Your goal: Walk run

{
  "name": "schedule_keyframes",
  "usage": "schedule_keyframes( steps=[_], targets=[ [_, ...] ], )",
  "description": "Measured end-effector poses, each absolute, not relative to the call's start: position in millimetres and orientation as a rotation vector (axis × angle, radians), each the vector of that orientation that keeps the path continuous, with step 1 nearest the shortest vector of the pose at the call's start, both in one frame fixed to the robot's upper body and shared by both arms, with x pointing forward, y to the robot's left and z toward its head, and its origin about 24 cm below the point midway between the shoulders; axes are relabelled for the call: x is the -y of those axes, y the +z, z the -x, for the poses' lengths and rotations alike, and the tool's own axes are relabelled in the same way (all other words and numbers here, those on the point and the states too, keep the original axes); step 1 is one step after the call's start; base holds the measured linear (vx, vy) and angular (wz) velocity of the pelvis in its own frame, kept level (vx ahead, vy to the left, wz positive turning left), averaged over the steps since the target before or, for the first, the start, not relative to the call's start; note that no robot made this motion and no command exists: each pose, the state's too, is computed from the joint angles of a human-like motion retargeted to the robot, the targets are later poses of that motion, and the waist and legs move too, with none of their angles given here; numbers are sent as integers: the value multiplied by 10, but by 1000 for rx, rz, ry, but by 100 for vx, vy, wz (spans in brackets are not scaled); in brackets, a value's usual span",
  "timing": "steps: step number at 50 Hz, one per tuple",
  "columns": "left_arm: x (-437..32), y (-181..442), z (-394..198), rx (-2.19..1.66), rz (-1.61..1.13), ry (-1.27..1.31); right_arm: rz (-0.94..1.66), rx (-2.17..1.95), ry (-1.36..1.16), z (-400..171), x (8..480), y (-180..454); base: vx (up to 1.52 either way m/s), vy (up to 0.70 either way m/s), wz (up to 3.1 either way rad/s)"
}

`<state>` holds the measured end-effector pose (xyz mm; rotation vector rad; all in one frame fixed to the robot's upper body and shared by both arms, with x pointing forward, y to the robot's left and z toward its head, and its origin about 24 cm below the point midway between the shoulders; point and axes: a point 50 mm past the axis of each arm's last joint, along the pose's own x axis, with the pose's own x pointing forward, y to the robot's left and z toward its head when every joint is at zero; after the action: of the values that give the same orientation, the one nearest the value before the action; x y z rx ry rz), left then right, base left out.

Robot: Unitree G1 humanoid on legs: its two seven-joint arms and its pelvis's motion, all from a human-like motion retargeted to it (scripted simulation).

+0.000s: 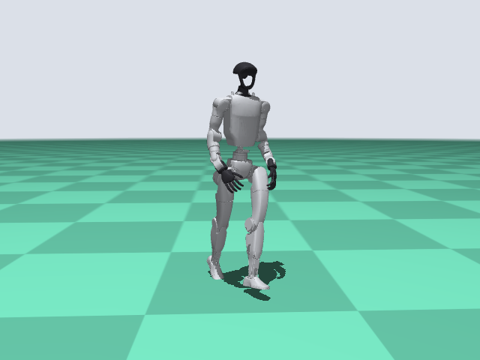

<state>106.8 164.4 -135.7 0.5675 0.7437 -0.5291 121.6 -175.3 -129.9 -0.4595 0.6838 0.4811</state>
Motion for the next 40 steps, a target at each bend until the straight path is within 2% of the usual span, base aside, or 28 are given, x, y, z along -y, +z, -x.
schedule_keyframes(
  steps=[8,13,20,27,32,36,40],
  targets=[
    [-1872,-1396,-1047,-857,-504,-491,507,-796,612,-1075,1620,-1406,137,-47,37],
    [-1764,-1421,-1142,-873,-438,-545,506,-698,461,-1164,1769,-1290,118,-48,-26],
    [-1734,-1355,-1247,-802,-589,-656,543,-629,368,-1230,1942,-1182,105,-48,86],
    [-1749,-1433,-1060,-856,-681,-717,553,-626,412,-1365,1778,-1209,128,-71,-8],
    [-1638,-1427,-1065,-847,-685,-669,523,-658,515,-1518,1722,-1203,111,-48,-25],
    [-1664,-1323,-1110,-750,-684,-551,502,-587,462,-1571,1694,-1136,122,-58,-34],
    [-1724,-1243,-1145,-696,-662,-546,505,-527,424,-1555,1707,-1087,112,-52,-81]
  ],
)
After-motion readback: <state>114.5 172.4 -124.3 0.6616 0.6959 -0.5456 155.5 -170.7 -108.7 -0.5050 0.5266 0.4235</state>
